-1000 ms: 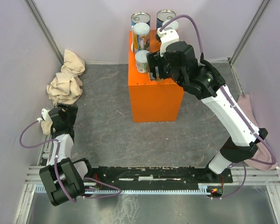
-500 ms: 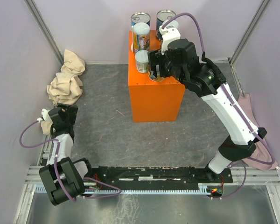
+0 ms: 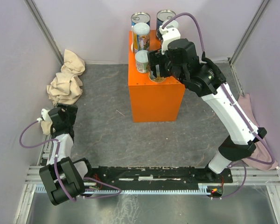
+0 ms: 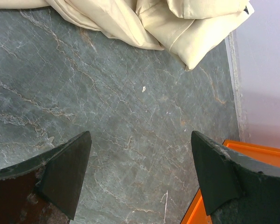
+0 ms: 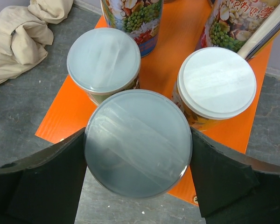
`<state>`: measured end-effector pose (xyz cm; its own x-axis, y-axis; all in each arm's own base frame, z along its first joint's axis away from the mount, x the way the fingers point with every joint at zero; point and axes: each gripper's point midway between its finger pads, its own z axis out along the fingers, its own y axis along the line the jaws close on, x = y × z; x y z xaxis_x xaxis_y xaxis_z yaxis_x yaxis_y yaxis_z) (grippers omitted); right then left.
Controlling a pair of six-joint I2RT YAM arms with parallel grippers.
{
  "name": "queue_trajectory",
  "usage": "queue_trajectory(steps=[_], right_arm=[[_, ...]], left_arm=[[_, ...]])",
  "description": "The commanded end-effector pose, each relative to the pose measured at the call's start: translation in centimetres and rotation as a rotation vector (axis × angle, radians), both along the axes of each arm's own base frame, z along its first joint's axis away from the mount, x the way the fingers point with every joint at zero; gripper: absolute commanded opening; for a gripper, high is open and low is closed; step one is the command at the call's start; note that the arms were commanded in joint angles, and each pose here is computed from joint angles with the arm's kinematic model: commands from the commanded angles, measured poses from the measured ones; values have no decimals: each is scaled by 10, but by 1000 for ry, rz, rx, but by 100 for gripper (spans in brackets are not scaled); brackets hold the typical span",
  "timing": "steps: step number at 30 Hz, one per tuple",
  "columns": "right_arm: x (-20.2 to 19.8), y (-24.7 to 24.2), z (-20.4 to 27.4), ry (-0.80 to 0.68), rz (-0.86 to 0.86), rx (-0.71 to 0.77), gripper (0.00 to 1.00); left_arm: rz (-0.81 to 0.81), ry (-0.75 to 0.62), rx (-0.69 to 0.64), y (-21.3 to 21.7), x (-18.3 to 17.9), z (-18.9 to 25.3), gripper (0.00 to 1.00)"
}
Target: Place and organize the canned foods onto the counter
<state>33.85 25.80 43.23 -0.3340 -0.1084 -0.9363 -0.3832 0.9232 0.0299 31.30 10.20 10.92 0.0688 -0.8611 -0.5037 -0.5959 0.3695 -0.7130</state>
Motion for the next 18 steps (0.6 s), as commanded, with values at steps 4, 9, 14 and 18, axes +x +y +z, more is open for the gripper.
queue_trajectory(steps=[4, 9, 14, 18], right_arm=[[3, 1, 25, -63, -6, 75, 93], [3, 1, 26, -68, -4, 79, 95], [3, 0, 41, -121, 0, 102, 95], [-4, -5, 78, -226, 30, 145, 96]], left_arm=[[4, -63, -11, 1, 8, 12, 93], [5, -66, -10, 2, 8, 13, 93], [5, -67, -9, 2, 8, 13, 93], [-17, -90, -6, -1, 12, 18, 93]])
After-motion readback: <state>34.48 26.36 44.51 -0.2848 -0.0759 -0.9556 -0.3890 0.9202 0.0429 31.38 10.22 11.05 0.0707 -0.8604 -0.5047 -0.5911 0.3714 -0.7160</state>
